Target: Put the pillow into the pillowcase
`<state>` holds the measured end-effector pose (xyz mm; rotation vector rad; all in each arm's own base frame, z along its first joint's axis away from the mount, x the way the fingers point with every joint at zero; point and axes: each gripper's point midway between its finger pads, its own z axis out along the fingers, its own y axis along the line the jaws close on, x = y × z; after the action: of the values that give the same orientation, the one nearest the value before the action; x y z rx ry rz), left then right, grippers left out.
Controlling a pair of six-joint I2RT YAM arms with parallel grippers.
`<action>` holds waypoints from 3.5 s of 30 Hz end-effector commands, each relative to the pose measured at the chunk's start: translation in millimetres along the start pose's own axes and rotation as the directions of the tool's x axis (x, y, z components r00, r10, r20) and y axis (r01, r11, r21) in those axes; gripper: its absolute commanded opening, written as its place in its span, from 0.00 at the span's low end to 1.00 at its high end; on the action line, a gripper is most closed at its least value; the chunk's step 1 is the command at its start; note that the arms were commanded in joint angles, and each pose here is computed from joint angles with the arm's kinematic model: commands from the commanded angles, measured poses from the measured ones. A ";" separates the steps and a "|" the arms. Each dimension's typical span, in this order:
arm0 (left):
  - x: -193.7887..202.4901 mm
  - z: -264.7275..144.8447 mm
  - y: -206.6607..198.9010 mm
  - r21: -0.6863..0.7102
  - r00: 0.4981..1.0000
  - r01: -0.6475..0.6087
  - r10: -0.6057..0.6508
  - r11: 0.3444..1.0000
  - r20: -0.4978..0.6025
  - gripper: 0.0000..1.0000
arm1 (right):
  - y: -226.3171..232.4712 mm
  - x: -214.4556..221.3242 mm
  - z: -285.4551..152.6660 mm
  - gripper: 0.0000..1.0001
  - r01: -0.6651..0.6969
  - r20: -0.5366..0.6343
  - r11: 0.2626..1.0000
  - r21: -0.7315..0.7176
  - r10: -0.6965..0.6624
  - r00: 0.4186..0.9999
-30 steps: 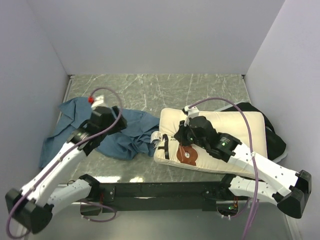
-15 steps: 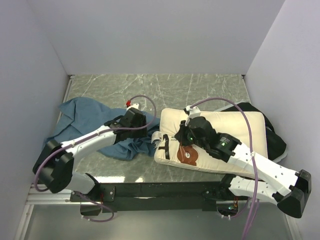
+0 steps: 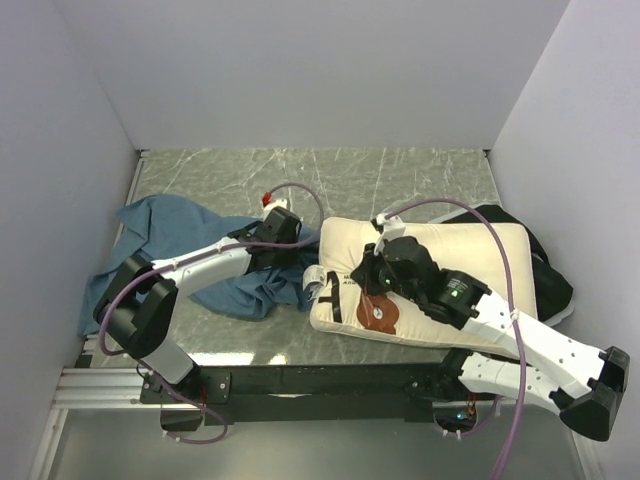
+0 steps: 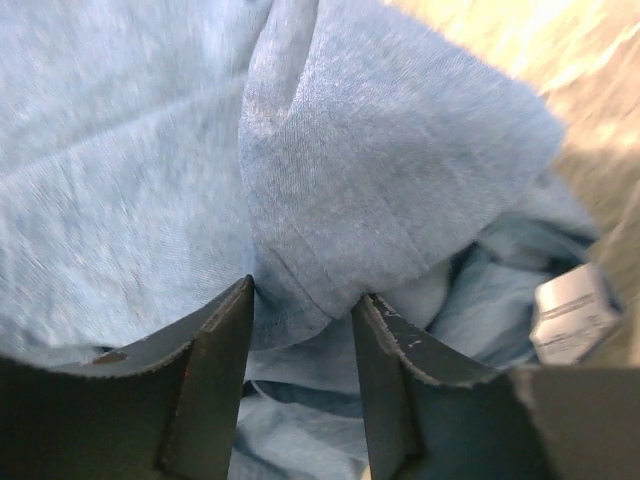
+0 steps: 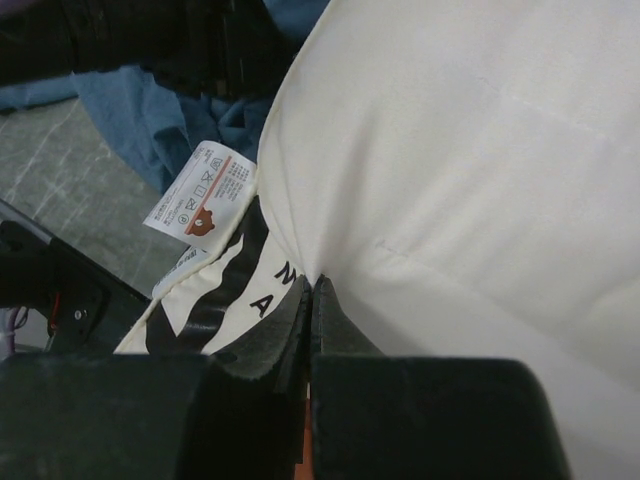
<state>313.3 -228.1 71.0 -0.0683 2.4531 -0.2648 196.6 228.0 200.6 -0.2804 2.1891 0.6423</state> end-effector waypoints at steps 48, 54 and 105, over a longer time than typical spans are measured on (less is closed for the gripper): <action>-127.9 -49.5 -58.1 0.107 0.983 -0.093 0.075 0.990 0.168 0.04 | 49.1 -35.7 135.2 0.00 0.225 -0.091 0.965 -0.132 -0.238 0.967; -118.8 -49.1 -35.2 0.014 0.986 -0.042 0.040 0.999 0.162 0.49 | 72.5 -31.6 128.5 0.00 0.154 -0.114 0.943 -0.294 -0.195 0.974; -26.7 -11.6 89.3 -0.244 0.740 0.669 -0.598 0.702 0.309 0.35 | 68.1 -79.0 88.6 0.00 -0.208 -0.240 0.780 -0.590 0.077 0.968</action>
<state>325.2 -151.3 77.8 -1.1197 2.1621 -0.1749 275.3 326.2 192.7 -0.4719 2.3143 1.3949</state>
